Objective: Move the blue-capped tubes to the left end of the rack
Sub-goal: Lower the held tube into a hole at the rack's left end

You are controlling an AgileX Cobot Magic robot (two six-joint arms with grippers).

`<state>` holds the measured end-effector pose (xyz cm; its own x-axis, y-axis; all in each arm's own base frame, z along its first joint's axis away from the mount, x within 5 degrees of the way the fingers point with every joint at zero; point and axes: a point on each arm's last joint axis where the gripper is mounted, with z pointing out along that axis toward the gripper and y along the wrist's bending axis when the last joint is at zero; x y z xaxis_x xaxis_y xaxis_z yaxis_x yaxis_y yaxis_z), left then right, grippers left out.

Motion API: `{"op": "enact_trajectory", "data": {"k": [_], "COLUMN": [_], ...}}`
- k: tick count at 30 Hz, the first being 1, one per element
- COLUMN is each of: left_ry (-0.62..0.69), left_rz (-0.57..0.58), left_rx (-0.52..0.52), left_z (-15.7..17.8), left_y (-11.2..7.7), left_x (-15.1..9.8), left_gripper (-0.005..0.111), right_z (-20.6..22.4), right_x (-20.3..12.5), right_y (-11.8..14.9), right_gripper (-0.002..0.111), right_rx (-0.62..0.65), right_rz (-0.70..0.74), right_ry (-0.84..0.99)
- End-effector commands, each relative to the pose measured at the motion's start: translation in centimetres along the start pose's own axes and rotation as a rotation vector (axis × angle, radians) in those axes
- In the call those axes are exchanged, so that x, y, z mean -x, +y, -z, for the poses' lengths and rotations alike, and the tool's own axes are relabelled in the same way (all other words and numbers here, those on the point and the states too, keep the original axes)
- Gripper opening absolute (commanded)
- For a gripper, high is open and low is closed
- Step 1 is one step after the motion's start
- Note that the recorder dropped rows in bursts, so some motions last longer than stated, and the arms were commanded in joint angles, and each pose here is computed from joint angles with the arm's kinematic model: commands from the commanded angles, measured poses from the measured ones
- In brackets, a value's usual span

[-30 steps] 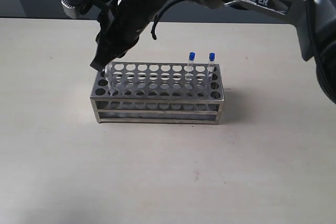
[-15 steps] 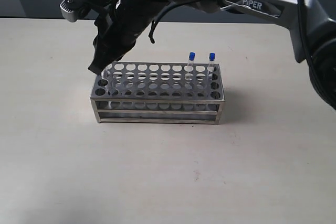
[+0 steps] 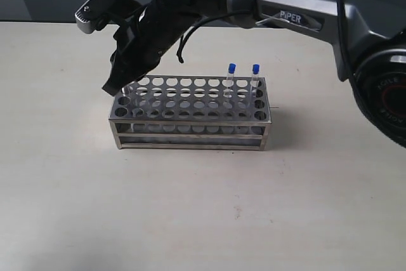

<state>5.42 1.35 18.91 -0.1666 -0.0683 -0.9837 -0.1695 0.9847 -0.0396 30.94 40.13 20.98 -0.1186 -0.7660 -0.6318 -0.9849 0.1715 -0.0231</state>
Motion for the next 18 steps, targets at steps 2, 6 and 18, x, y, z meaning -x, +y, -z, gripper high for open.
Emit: {"op": "enact_trajectory", "data": {"k": [2,6,18], "left_ry": [-0.004,-0.004,-0.004], "left_rz": [0.003,0.003,0.003], "left_rx": [-0.004,-0.004,-0.004], "left_z": [0.04,0.04,0.04], "left_y": [-0.02,-0.02,-0.02], "left_x": [0.05,0.05,0.05], "left_gripper": [0.001,0.001,0.001], "right_z": [-0.63,-1.34,-1.29], "right_x": [-0.14,-0.59,-1.0], "right_y": [0.33,0.5,0.96], "right_gripper": [-0.001,-0.001,0.032], "right_rx": [0.036,0.067,0.117], "right_rz": [-0.032,-0.053,-0.052], "right_ry": [-0.006,0.01,0.056]}}
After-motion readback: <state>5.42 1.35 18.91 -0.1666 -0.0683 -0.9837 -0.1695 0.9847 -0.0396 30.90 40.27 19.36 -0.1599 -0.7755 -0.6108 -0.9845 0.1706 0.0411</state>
